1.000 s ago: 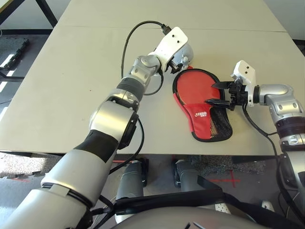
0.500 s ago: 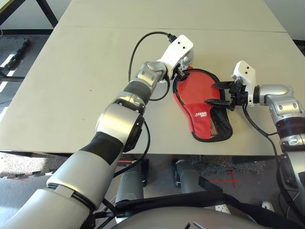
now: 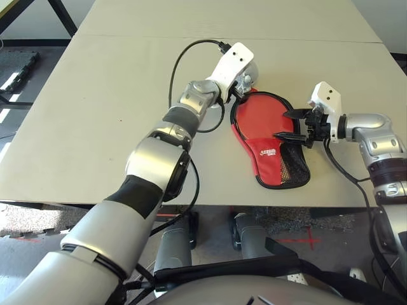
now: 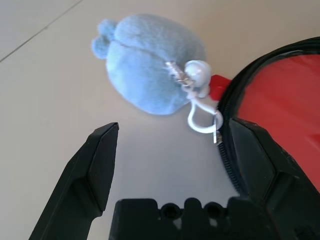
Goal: Store the ping-pong paddle in its case and zip it.
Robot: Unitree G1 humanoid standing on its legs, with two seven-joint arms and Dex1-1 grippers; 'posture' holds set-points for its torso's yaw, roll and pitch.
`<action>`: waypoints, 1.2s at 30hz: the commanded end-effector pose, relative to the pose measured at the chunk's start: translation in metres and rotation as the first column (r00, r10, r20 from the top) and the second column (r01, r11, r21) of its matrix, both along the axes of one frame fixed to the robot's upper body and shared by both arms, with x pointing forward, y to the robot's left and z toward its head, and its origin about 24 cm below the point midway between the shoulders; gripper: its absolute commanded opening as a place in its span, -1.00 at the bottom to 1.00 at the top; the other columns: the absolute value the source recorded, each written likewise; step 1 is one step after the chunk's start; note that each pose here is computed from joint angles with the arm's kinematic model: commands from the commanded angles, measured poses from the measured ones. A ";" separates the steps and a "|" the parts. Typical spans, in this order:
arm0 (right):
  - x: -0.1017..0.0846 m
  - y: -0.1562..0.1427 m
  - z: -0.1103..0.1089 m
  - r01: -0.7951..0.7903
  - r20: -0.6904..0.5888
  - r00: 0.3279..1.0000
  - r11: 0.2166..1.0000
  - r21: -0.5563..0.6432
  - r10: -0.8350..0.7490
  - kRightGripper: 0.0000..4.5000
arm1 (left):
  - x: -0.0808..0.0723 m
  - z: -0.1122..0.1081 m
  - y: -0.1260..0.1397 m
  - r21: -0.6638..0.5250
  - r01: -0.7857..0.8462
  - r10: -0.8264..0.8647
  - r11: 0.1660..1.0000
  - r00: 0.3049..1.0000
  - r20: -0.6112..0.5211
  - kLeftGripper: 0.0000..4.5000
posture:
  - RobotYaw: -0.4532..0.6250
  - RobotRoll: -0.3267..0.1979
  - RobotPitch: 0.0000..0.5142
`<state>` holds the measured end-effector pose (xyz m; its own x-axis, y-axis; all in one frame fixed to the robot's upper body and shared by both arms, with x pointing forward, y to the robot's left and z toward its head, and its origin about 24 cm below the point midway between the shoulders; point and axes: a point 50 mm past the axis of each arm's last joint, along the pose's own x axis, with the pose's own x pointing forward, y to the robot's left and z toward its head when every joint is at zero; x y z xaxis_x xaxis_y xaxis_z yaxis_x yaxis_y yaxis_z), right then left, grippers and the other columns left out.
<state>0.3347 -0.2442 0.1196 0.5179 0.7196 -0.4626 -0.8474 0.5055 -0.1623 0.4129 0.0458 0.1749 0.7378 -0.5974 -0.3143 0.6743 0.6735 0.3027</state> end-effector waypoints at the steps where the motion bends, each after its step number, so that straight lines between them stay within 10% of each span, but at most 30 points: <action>1: -0.013 -0.006 -0.041 0.032 -0.164 0.985 0.996 -0.081 -0.045 1.00 | -0.001 0.001 0.006 0.018 0.078 -0.078 0.997 0.997 0.013 0.98 | -0.34 0.25 -0.17; 15: -0.006 -0.004 -0.038 0.043 -0.148 0.987 0.996 -0.084 -0.055 1.00 | -0.044 -0.010 0.013 0.008 0.441 -0.441 0.898 0.897 0.019 0.98 | -0.29 0.25 -0.18; 36: 0.000 -0.014 -0.023 0.061 -0.119 0.990 0.994 -0.095 -0.072 1.00 | -0.069 -0.072 -0.016 0.039 0.386 -0.379 0.922 0.917 -0.125 0.98 | -0.31 0.25 -0.24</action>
